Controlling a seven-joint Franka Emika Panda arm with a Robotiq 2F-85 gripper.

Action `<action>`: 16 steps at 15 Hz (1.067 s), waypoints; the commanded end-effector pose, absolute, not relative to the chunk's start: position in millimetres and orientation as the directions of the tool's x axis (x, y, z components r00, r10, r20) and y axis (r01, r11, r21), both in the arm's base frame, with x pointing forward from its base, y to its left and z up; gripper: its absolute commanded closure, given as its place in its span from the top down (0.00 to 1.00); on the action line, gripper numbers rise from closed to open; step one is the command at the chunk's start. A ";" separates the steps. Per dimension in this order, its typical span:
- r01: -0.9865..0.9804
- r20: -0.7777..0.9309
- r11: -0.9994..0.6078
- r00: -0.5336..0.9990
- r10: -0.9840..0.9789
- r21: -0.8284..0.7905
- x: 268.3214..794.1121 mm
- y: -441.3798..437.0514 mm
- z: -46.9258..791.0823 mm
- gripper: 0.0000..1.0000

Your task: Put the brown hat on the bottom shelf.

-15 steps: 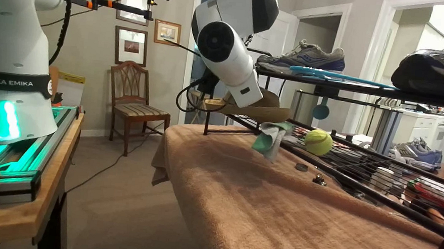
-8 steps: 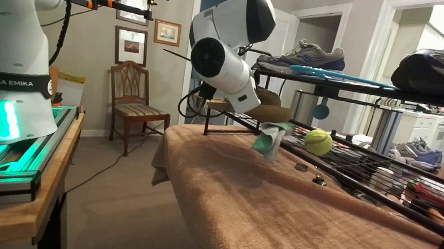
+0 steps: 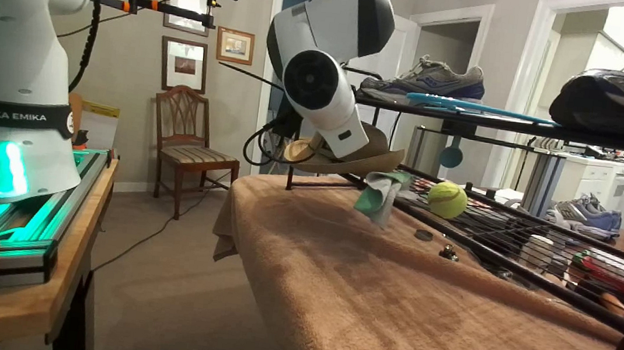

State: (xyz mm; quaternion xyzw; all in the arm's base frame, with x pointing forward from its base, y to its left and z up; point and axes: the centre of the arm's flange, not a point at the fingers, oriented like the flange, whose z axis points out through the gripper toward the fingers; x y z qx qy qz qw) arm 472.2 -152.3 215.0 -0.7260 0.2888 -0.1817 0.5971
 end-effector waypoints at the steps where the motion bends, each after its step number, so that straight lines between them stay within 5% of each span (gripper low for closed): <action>1: -0.169 -0.075 -0.107 0.807 -0.585 -0.980 471.9 -167.9 234.0 1.00; 16: -0.265 -0.133 -0.354 0.925 -0.355 -0.897 434.6 -187.2 267.3 1.00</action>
